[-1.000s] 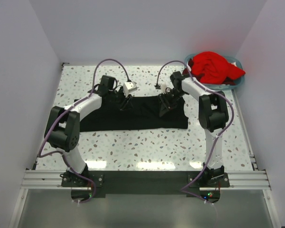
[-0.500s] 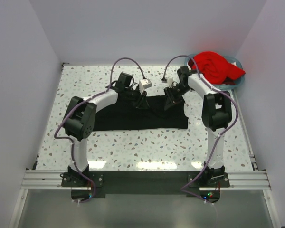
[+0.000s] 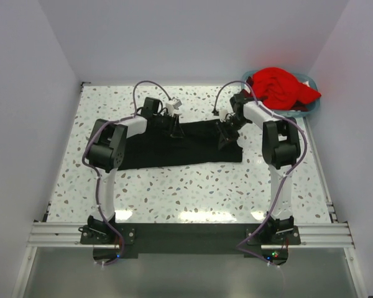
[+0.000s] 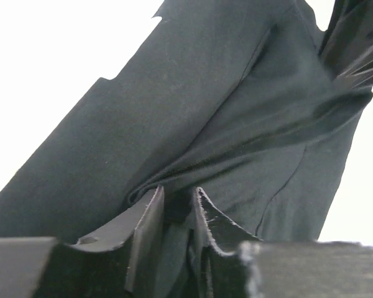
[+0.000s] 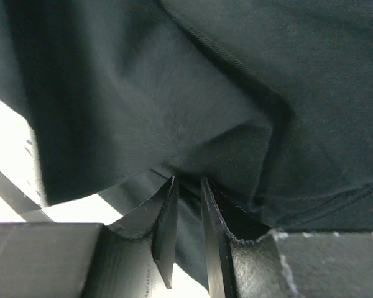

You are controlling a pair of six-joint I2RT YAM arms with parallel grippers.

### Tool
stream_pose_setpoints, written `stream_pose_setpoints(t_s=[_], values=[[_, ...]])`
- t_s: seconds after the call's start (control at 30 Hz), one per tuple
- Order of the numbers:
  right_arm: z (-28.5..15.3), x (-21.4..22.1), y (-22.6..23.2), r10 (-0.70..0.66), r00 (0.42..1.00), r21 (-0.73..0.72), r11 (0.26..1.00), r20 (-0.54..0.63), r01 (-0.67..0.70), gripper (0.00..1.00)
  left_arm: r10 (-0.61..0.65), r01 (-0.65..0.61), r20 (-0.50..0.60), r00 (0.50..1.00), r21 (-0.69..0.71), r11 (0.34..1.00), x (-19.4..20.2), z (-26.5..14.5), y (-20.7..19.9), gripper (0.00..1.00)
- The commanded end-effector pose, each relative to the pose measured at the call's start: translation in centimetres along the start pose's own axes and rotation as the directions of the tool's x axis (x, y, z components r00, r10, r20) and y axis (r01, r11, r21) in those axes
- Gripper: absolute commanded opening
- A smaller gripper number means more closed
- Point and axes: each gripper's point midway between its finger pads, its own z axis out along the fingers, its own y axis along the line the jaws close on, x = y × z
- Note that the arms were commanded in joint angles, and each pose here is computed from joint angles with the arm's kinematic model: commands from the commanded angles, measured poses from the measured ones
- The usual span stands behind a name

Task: Fold and stack the t-shirts
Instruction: Fold the tshirt

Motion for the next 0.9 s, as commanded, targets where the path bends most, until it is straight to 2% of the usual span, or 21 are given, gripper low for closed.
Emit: stream_pose_setpoints(t_s=[0.0, 0.13, 0.2, 0.3, 0.33, 0.47, 0.5, 0.57, 0.6, 0.77, 0.87], values=[[-0.7, -2.5, -2.0, -0.031, 0.998, 0.117, 0.993, 0.052, 0.024, 0.27, 0.028, -0.024, 0.094, 0.995, -0.043, 0.999, -3.7, -2.1, 0.5, 0.34], [-3.6, -4.9, -0.5, -0.088, 0.991, 0.138, 0.988, 0.103, 0.073, 0.28, 0.105, -0.091, 0.149, 0.983, -0.098, 0.991, -6.9, -7.2, 0.4, 0.40], [-5.8, -5.9, 0.6, -0.127, 0.982, 0.145, 0.984, 0.139, 0.107, 0.29, 0.195, -0.166, 0.168, 0.966, -0.171, 0.971, -8.8, -11.0, 0.4, 0.42], [-8.2, -5.5, 2.2, -0.158, 0.975, 0.159, 0.978, 0.159, 0.133, 0.31, 0.376, -0.350, 0.055, 0.925, -0.259, 0.900, -7.9, -15.1, 0.4, 0.44], [-8.7, -5.4, 2.3, -0.162, 0.973, 0.171, 0.976, 0.165, 0.134, 0.31, 0.359, -0.350, -0.007, 0.933, -0.244, 0.905, -5.5, -15.6, 0.2, 0.44], [-9.1, -4.8, 1.6, -0.176, 0.966, 0.246, 0.961, 0.187, 0.128, 0.34, 0.457, -0.469, -0.107, 0.883, -0.234, 0.852, -1.4, -18.1, -1.2, 0.44], [-8.9, -5.7, 1.3, -0.186, 0.959, 0.255, 0.958, 0.212, 0.129, 0.37, 0.448, -0.464, -0.124, 0.886, -0.216, 0.859, 0.5, -17.9, -1.4, 0.44], [-9.0, -7.9, 1.0, -0.178, 0.944, 0.263, 0.959, 0.279, 0.103, 0.45, 0.446, -0.453, -0.083, 0.891, -0.201, 0.868, 0.7, -17.8, -2.4, 0.44], [-7.7, -8.4, 0.3, -0.139, 0.950, 0.242, 0.968, 0.280, 0.070, 0.47, 0.434, -0.439, -0.071, 0.898, -0.193, 0.877, 0.7, -17.7, -2.7, 0.44], [-5.9, -13.5, -1.0, -0.114, 0.926, 0.199, 0.979, 0.360, 0.043, 0.49, 0.365, -0.363, -0.028, 0.931, -0.181, 0.914, 0.3, -17.4, -3.4, 0.44], [-4.7, -14.9, -2.2, -0.110, 0.924, 0.204, 0.978, 0.366, 0.036, 0.52, 0.362, -0.359, -0.018, 0.932, -0.182, 0.915, 0.1, -17.4, -3.4, 0.50]])
